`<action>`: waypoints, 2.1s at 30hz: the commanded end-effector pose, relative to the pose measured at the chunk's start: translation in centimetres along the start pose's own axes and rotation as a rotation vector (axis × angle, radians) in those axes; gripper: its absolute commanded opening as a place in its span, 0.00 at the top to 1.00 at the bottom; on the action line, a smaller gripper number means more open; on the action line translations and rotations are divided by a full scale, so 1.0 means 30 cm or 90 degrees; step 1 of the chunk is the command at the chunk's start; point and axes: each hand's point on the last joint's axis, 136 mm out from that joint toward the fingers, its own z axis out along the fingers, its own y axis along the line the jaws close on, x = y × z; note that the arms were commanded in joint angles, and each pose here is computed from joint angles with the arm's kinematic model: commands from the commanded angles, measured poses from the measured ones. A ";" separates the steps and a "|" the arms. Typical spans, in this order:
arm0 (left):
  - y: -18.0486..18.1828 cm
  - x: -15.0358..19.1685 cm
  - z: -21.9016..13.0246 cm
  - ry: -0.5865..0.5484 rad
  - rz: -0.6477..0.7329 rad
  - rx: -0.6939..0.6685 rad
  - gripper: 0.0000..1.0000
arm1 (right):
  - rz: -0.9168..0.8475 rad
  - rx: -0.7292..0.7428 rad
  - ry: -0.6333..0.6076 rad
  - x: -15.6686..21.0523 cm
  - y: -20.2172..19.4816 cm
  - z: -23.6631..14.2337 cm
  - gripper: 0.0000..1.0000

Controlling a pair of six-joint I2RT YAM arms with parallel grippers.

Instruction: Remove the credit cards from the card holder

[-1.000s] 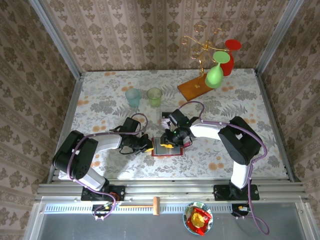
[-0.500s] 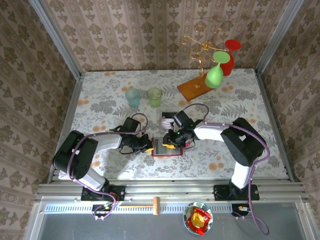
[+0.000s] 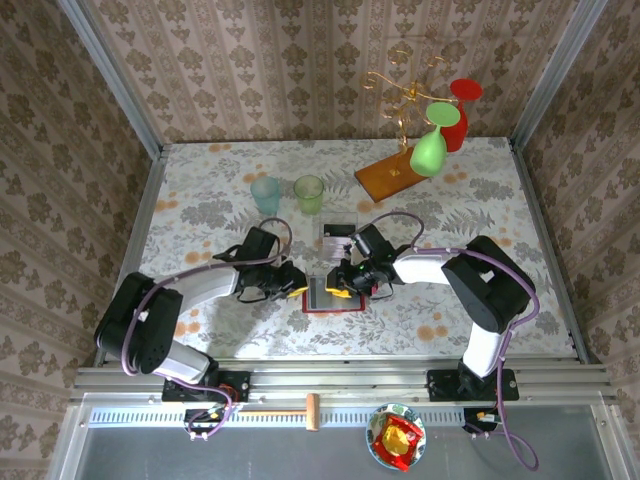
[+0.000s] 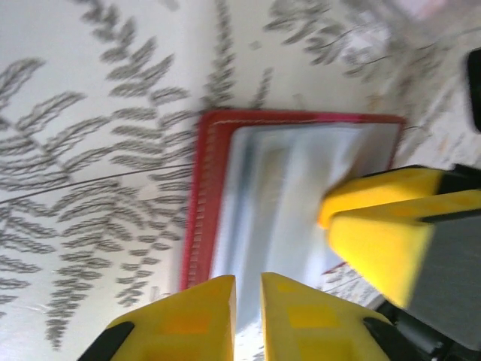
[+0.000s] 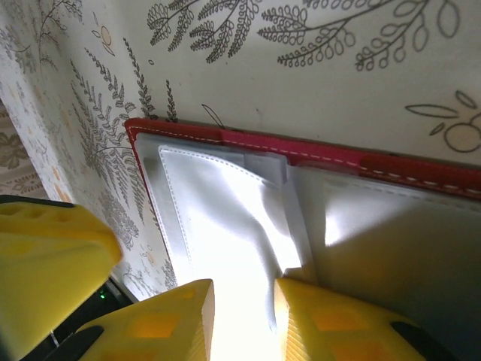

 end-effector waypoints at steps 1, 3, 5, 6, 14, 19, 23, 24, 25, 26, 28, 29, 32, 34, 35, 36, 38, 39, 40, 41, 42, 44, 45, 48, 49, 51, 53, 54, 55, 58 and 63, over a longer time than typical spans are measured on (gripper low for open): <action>-0.090 -0.023 -0.013 -0.005 0.005 0.040 0.77 | 0.022 -0.005 0.004 0.011 -0.020 0.002 0.70; -0.112 -0.018 0.004 0.009 0.009 0.049 0.74 | 0.024 -0.013 0.004 0.011 -0.019 0.004 0.70; -0.121 -0.010 0.022 0.020 0.012 0.049 0.72 | 0.030 -0.020 0.008 0.012 -0.020 0.005 0.70; -0.122 -0.006 0.031 0.023 0.012 0.047 0.72 | 0.032 -0.025 0.009 0.011 -0.018 0.006 0.70; -0.083 0.008 0.072 0.042 -0.011 0.021 0.67 | 0.048 -0.039 0.011 0.020 -0.039 0.008 0.70; -0.059 0.020 0.095 0.053 -0.023 0.004 0.67 | 0.048 -0.041 0.012 0.024 -0.045 0.008 0.70; -0.048 0.022 0.105 0.055 -0.028 -0.002 0.67 | 0.048 -0.044 0.012 0.025 -0.046 0.006 0.70; -0.049 0.022 0.107 0.055 -0.027 -0.001 0.68 | 0.049 -0.043 0.014 0.027 -0.048 0.007 0.70; -0.046 0.023 0.110 0.056 -0.027 -0.003 0.68 | 0.048 -0.044 0.012 0.025 -0.047 0.005 0.70; -0.047 0.021 0.111 0.056 -0.028 -0.003 0.68 | 0.048 -0.043 0.012 0.026 -0.048 0.005 0.70; -0.040 0.025 0.114 0.058 -0.029 -0.007 0.68 | 0.049 -0.043 0.013 0.028 -0.051 0.006 0.70; -0.037 0.026 0.114 0.058 -0.031 -0.008 0.68 | 0.050 -0.044 0.013 0.028 -0.052 0.006 0.70; -0.030 0.027 0.111 0.053 -0.034 -0.014 0.68 | 0.052 -0.043 0.012 0.031 -0.055 0.005 0.70; -0.033 0.022 0.101 0.044 -0.031 -0.016 0.67 | 0.053 -0.043 0.012 0.030 -0.055 0.003 0.70; -0.034 0.019 0.098 0.039 -0.029 -0.017 0.67 | 0.051 -0.045 0.011 0.030 -0.052 0.001 0.70; -0.035 0.017 0.096 0.037 -0.028 -0.017 0.67 | 0.052 -0.043 0.011 0.031 -0.055 0.001 0.70; -0.036 0.016 0.098 0.038 -0.028 -0.017 0.67 | 0.052 -0.043 0.011 0.031 -0.057 0.001 0.70; -0.036 0.015 0.100 0.038 -0.028 -0.017 0.67 | 0.053 -0.042 0.011 0.032 -0.057 0.002 0.70; -0.037 0.014 0.101 0.039 -0.029 -0.016 0.67 | 0.052 -0.043 0.011 0.031 -0.056 0.002 0.70; -0.035 0.015 0.103 0.040 -0.030 -0.017 0.67 | 0.053 -0.043 0.012 0.032 -0.058 0.002 0.70; -0.034 0.015 0.104 0.040 -0.030 -0.018 0.67 | 0.053 -0.042 0.012 0.034 -0.060 0.002 0.70; -0.031 0.016 0.102 0.040 -0.031 -0.022 0.66 | 0.054 -0.041 0.012 0.034 -0.061 0.002 0.70; -0.030 0.017 0.099 0.039 -0.032 -0.023 0.66 | 0.054 -0.042 0.012 0.034 -0.060 0.002 0.70; -0.030 0.009 0.091 0.029 -0.028 -0.028 0.65 | 0.054 -0.041 0.013 0.036 -0.061 0.002 0.70; -0.029 0.009 0.090 0.029 -0.027 -0.030 0.65 | 0.054 -0.042 0.013 0.035 -0.061 0.002 0.70; -0.027 0.010 0.091 0.031 -0.028 -0.031 0.65 | 0.054 -0.041 0.015 0.037 -0.062 0.004 0.70; -0.026 0.010 0.094 0.031 -0.030 -0.030 0.65 | 0.054 -0.041 0.016 0.038 -0.062 0.004 0.70; -0.027 0.010 0.094 0.031 -0.029 -0.030 0.65 | 0.055 -0.040 0.016 0.036 -0.064 0.004 0.70; -0.025 0.010 0.093 0.031 -0.030 -0.031 0.65 | 0.056 -0.040 0.016 0.038 -0.065 0.005 0.70; -0.024 0.007 0.088 0.025 -0.029 -0.034 0.65 | 0.054 -0.041 0.017 0.037 -0.061 0.007 0.70; -0.038 -0.001 0.083 0.016 -0.022 -0.024 0.68 | 0.058 -0.039 0.017 0.037 -0.069 0.007 0.70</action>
